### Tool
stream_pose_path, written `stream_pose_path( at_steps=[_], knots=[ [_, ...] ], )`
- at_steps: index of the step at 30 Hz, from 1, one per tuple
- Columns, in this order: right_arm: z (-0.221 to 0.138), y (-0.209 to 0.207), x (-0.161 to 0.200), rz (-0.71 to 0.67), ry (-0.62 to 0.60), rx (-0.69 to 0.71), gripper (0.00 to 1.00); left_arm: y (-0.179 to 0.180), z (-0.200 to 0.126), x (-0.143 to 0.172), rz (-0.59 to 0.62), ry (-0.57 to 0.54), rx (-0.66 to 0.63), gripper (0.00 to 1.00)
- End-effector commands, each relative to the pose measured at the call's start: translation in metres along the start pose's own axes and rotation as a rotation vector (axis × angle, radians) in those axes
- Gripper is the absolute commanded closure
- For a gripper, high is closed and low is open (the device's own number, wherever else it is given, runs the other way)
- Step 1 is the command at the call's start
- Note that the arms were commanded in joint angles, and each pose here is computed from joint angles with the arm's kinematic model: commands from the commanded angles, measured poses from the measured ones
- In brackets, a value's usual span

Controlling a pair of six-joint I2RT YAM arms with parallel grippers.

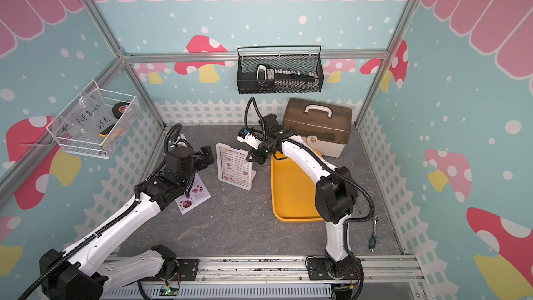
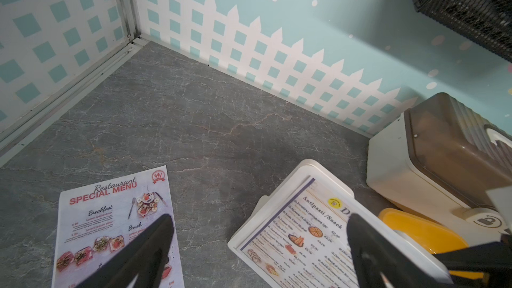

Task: Replace the menus in the menu holders
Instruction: Adjust the menu holder at the center of the board, then reset both arms

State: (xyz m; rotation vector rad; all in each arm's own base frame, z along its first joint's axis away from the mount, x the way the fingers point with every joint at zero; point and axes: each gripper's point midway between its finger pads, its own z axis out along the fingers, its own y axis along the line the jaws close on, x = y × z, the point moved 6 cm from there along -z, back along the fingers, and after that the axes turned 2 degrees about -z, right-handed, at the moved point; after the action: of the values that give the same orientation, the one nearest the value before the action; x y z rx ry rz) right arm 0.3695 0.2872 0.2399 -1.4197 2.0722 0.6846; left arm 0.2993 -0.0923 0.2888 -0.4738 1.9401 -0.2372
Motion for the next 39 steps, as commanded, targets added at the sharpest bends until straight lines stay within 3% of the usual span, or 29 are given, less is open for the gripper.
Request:
stream_pose_path(
  at_steps=[1, 11, 18, 21, 22, 23, 26, 30, 32, 36, 39],
  knots=[
    [0.002, -0.005, 0.015, -0.094, 0.065, -0.069, 0.79, 0.003, -0.001, -0.011, 0.021, -0.026, -0.036, 0.02],
    [0.01, -0.018, 0.008, -0.236, 0.092, -0.158, 0.73, 0.005, 0.005, -0.02, 0.044, -0.035, -0.076, 0.02],
    [0.014, -0.031, 0.002, -0.28, 0.099, -0.115, 0.65, 0.007, 0.008, -0.022, 0.056, -0.036, -0.1, 0.02],
    [0.008, -0.032, 0.002, -0.292, 0.118, -0.088, 0.39, 0.016, 0.01, -0.027, 0.055, -0.047, -0.126, 0.02],
    [0.005, -0.029, 0.002, -0.294, 0.122, -0.086, 0.26, 0.018, 0.011, -0.029, 0.055, -0.051, -0.131, 0.02],
    [0.0, -0.027, 0.001, -0.298, 0.121, -0.078, 0.06, 0.022, 0.01, -0.031, 0.053, -0.057, -0.137, 0.02],
    [-0.016, -0.02, 0.001, -0.293, 0.121, -0.036, 0.02, 0.033, 0.013, -0.038, 0.058, -0.071, -0.152, 0.01],
    [-0.046, -0.022, 0.013, -0.228, 0.144, 0.127, 0.02, 0.047, 0.019, -0.044, 0.121, -0.091, -0.217, 0.01],
    [-0.074, -0.026, 0.02, -0.16, 0.086, 0.224, 0.02, 0.057, 0.023, -0.043, 0.168, -0.118, -0.264, 0.01],
    [-0.109, -0.053, 0.062, 0.098, -0.027, 0.552, 0.02, 0.08, 0.034, -0.021, 0.383, -0.193, -0.283, 0.01],
    [-0.123, -0.066, 0.108, 0.267, -0.098, 0.794, 0.01, 0.105, 0.049, 0.004, 0.416, -0.151, -0.288, 0.01]
  ],
)
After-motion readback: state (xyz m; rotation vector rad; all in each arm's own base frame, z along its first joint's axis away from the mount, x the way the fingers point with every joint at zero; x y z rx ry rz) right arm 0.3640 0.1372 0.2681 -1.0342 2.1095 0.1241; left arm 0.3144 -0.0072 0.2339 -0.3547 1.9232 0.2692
